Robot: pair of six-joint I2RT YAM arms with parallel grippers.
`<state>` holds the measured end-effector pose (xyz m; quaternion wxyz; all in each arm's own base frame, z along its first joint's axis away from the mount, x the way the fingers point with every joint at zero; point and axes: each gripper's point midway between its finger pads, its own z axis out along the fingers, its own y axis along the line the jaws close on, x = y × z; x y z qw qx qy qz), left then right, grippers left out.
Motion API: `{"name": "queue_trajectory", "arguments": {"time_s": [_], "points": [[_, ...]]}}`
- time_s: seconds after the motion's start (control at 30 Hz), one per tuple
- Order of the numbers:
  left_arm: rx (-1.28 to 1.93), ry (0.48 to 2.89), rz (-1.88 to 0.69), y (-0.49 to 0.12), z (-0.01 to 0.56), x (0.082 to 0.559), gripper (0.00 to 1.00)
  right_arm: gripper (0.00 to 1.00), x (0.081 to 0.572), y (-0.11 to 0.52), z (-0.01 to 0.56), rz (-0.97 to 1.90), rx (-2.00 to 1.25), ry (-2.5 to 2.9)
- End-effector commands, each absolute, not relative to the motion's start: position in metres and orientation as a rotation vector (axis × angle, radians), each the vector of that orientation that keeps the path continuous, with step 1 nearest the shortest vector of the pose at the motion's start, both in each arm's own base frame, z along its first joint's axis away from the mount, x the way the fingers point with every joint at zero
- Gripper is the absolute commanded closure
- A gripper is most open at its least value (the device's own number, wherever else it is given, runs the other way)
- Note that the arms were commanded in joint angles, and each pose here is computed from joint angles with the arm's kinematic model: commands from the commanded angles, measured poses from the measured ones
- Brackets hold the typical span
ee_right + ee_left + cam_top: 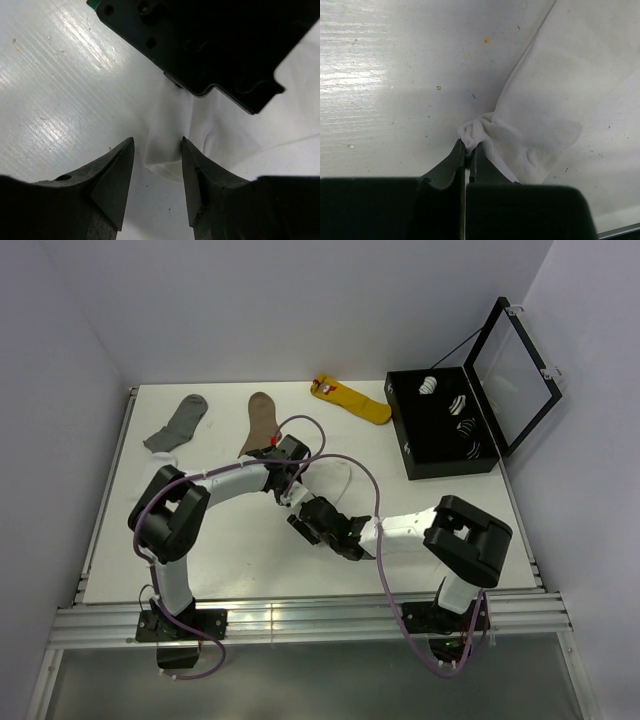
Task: Roll the socks
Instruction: Roll the sock at the center of the board.
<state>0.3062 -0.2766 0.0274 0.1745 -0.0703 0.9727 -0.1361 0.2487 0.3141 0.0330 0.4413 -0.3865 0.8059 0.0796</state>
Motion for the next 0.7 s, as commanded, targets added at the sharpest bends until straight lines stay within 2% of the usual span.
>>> {"name": "queue_trajectory", "arguments": {"time_s": [0.0, 0.2, 0.3, 0.33, 0.4, 0.43, 0.5, 0.53, 0.63, 0.67], "points": [[-0.167, 2.785, -0.382, -0.277, 0.025, 0.304, 1.0, 0.51, 0.257, 0.327, 0.042, 0.19, -0.935, 1.963], [-0.166, 2.781, -0.394, -0.277, 0.027, 0.306, 1.0, 0.6, 0.256, 0.319, 0.025, 0.145, -0.923, 2.015], [-0.168, 2.781, -0.395, -0.276, 0.027, 0.306, 1.0, 0.76, 0.253, 0.317, 0.022, 0.151, -0.92, 2.03], [-0.17, 2.78, -0.396, -0.275, 0.027, 0.307, 1.0, 0.86, 0.253, 0.318, 0.023, 0.154, -0.92, 2.031], [-0.19, 2.764, -0.411, -0.274, 0.031, 0.308, 0.96, 0.99, 0.251, 0.319, 0.023, 0.163, -0.926, 2.037], [-0.194, 2.755, -0.418, -0.273, 0.033, 0.31, 0.92, 1.0, 0.251, 0.32, 0.025, 0.172, -0.927, 2.037], [-0.224, 2.724, -0.444, -0.271, 0.041, 0.312, 0.78, 1.0, 0.244, 0.326, 0.024, 0.265, -0.909, 2.077], [-0.235, 2.715, -0.439, -0.268, 0.042, 0.312, 0.64, 1.0, 0.243, 0.328, 0.027, 0.302, -0.903, 2.084], [-0.285, 2.65, -0.45, -0.261, 0.059, 0.319, 0.47, 1.0, 0.239, 0.331, 0.028, 0.416, -0.886, 2.133], [-0.314, 2.63, -0.457, -0.258, 0.065, 0.319, 0.38, 1.0, 0.239, 0.333, 0.031, 0.452, -0.87, 2.142]]}}
